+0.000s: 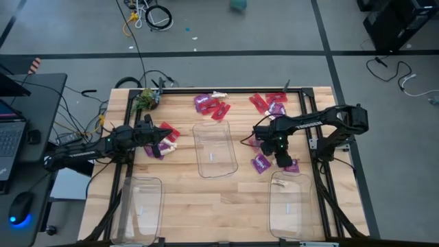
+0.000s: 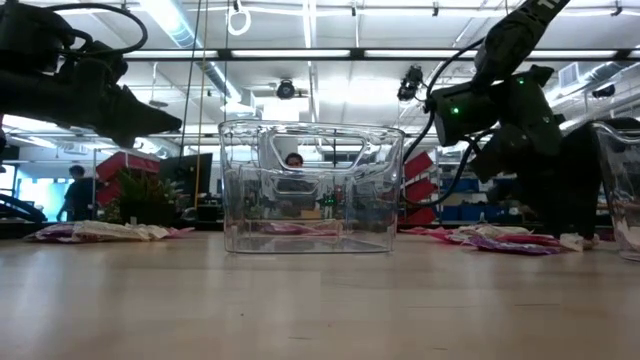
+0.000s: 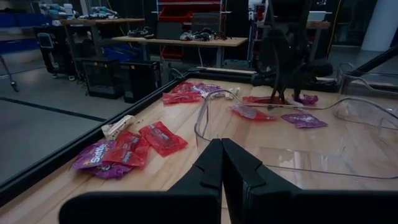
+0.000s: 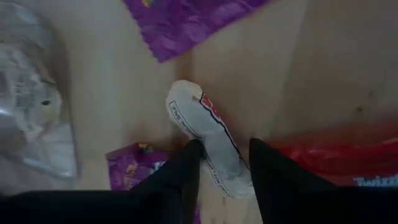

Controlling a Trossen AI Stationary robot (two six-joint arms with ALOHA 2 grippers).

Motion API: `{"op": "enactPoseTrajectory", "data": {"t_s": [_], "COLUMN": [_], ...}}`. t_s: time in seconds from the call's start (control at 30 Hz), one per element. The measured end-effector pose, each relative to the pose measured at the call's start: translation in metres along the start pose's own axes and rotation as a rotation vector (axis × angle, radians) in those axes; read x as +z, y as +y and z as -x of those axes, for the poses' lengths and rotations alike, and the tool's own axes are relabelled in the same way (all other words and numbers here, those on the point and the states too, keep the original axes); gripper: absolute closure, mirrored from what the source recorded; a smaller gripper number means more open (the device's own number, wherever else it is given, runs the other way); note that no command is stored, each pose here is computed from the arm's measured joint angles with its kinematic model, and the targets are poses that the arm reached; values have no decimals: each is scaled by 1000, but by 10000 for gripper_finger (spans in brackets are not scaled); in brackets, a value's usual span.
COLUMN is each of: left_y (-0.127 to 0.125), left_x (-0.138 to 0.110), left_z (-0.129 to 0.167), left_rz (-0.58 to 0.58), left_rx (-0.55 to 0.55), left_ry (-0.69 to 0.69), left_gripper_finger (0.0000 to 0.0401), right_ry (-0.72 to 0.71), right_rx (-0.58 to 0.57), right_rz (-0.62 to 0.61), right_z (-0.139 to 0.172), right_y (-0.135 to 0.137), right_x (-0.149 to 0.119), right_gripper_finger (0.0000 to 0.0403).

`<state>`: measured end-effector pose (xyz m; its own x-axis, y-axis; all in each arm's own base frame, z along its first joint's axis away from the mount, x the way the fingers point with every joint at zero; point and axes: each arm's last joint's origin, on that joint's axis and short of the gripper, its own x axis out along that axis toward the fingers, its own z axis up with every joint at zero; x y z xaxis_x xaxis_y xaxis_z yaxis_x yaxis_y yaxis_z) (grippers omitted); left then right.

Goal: Sort candy
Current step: Put the white chocolate bar into the right transparent bin

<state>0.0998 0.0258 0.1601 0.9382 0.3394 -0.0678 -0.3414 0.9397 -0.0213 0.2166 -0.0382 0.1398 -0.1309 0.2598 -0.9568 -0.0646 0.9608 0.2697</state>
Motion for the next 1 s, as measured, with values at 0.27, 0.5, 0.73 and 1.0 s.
{"op": "enactPoseTrajectory", "data": {"t_s": [0.27,0.5,0.73,1.0], "left_y": [0,0,0,0], "left_x": [0,0,0,0], "left_z": [0,0,0,0], "left_rz": [5,18,27,27], "left_rx": [2,2,2,2], "left_ry": [-1,0,0,0], "left_gripper_finger": [395,395,395,395], "right_ry": [7,-25,-90,-165], "right_rx": [-27,-40,-95,-170], "right_rz": [-31,-67,-73,-209], "right_z": [0,10,40,103], "right_y": [-1,-1,3,19], "right_x": [0,7,14,12], "right_gripper_finger": [364,395,401,401]}}
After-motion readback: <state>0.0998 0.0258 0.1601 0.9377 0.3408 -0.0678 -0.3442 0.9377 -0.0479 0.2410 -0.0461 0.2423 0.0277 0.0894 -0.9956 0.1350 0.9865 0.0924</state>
